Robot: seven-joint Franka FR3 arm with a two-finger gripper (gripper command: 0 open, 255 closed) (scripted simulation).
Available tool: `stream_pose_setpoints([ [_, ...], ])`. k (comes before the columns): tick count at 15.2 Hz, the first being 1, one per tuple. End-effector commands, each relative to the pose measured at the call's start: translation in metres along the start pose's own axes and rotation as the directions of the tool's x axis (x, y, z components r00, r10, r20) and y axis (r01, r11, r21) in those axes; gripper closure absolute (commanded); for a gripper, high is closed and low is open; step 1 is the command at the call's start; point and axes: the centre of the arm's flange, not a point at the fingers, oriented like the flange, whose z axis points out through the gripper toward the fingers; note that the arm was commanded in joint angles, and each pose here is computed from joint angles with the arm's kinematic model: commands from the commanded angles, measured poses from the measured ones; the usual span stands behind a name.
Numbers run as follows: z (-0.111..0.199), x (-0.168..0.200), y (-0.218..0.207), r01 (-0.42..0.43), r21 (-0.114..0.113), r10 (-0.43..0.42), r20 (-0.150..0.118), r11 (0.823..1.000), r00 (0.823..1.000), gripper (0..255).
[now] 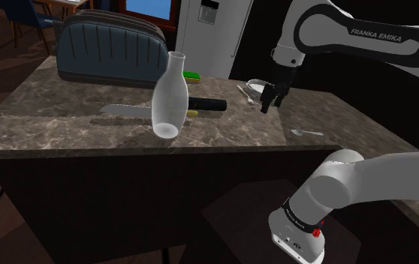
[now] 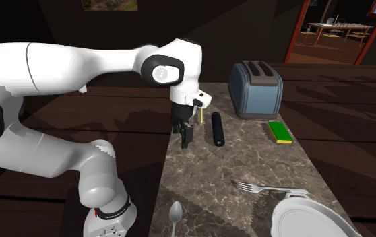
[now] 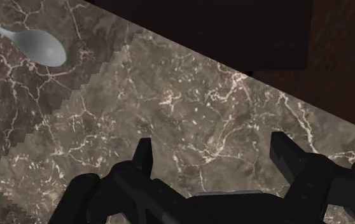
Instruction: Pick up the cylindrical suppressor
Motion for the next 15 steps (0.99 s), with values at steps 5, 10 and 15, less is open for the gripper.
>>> stream_pose_setpoints([
  [5,0.008,0.047,-0.001,0.188,-0.011,-0.188,-0.032,0.982,0.982,0],
  [10,0.016,0.104,-0.015,0.411,-0.033,-0.413,-0.068,0.911,0.908,0],
  [15,0.022,0.157,-0.041,0.611,-0.063,-0.614,-0.097,0.789,0.783,0],
])
